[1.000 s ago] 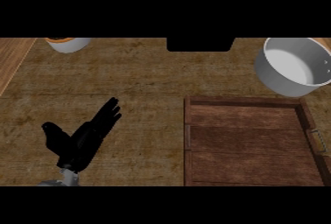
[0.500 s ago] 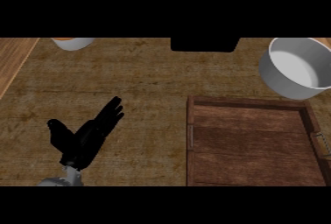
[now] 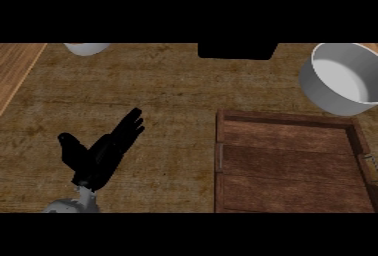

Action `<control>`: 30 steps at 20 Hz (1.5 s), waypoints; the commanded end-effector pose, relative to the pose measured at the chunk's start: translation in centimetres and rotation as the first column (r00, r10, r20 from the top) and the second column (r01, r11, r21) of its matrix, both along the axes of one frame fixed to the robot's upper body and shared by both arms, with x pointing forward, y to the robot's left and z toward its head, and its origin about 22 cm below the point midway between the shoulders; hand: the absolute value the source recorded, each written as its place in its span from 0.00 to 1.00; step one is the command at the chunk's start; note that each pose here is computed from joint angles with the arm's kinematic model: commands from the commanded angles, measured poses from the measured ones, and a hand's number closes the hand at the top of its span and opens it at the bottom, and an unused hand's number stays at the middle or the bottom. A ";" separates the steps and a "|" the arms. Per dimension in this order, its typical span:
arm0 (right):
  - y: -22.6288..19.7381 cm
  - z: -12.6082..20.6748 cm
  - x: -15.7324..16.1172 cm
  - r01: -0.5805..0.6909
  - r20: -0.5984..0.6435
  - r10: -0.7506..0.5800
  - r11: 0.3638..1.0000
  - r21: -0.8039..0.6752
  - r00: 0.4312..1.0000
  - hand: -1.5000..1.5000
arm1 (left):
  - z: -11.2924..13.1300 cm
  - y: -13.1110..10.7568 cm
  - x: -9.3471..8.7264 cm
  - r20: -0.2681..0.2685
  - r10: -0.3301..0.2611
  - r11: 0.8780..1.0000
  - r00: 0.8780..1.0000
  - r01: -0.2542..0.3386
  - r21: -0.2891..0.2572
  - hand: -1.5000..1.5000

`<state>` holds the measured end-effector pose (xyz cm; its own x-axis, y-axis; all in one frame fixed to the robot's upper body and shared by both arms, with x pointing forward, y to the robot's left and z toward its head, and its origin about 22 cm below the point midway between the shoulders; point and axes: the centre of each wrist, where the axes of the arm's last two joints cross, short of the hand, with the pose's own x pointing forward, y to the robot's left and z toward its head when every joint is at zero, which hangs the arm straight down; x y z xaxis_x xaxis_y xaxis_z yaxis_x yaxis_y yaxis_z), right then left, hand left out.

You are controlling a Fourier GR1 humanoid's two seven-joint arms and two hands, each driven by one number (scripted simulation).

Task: Pick the sweet potato from the tray and place it in the pot

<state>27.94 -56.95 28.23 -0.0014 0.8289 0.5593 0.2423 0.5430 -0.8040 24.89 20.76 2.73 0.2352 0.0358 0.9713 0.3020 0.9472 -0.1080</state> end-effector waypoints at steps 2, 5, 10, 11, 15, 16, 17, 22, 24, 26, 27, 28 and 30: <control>2.7 -1.6 4.0 -0.042 -0.027 0.042 0.999 -0.027 0.999 1.00 | -0.1 0.6 0.1 0.002 -0.032 0.999 0.999 0.032 -0.014 0.50; 3.6 -1.8 5.3 -0.050 -0.031 0.049 0.998 -0.030 0.998 1.00 | 0.1 -1.5 -0.7 0.006 -0.021 1.000 1.000 0.022 -0.009 0.50; 6.6 -5.0 8.7 -0.066 -0.045 0.065 0.998 -0.021 0.997 1.00 | 0.9 -0.1 -0.2 0.008 -0.020 1.000 1.000 0.020 0.019 0.50; 6.9 -4.7 9.0 -0.067 -0.049 0.065 0.997 -0.028 0.997 1.00 | 0.0 0.2 -0.6 0.000 -0.040 0.999 0.999 0.040 -0.021 0.50; 8.8 -7.3 10.6 -0.084 -0.042 0.085 0.996 0.014 0.995 1.00 | 0.5 -0.8 0.2 0.011 -0.011 1.000 1.000 0.011 0.002 0.50; 9.2 -6.4 11.0 -0.100 -0.044 0.103 0.993 0.056 0.994 1.00 | -0.3 -0.8 0.9 0.027 -0.024 1.000 0.999 0.024 0.013 0.50; 9.6 -7.6 11.3 -0.117 -0.047 0.121 0.991 0.069 0.992 1.00 | -0.5 -0.6 0.8 0.017 -0.024 1.000 1.000 0.024 0.006 0.50; 12.1 -9.8 12.8 -0.126 -0.093 0.129 0.991 0.037 0.987 1.00 | 0.1 -1.5 0.0 0.014 -0.045 0.999 0.999 0.045 -0.020 0.50; 13.0 -12.1 13.1 -0.092 -0.145 0.108 0.990 0.112 0.984 1.00 | 0.1 -0.9 0.1 0.019 -0.051 0.999 0.999 0.051 -0.007 0.50; 14.4 -12.6 13.9 -0.042 -0.126 0.069 0.978 0.202 0.990 1.00 | 1.2 0.0 1.0 0.023 -0.032 0.999 0.999 0.032 -0.013 0.50; 12.7 -12.6 12.9 -0.054 -0.137 0.092 0.964 0.261 0.986 0.00 | -0.1 -0.9 0.7 0.020 -0.030 1.000 0.999 0.030 -0.004 0.50; 13.4 -13.4 13.1 -0.070 -0.136 0.118 0.947 0.312 0.984 0.00 | 0.1 -0.6 0.5 0.014 -0.040 0.999 0.999 0.040 0.001 0.50; 14.1 -14.4 13.3 -0.088 -0.090 0.143 0.888 0.452 0.986 0.00 | 0.3 0.1 1.2 0.033 -0.036 0.999 0.999 0.037 -0.013 0.50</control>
<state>41.08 -43.76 15.51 0.0105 0.6407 0.7677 0.0826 0.7646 -0.6392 25.67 20.11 3.03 0.2140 0.0342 0.9762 0.3395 0.9345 -0.1072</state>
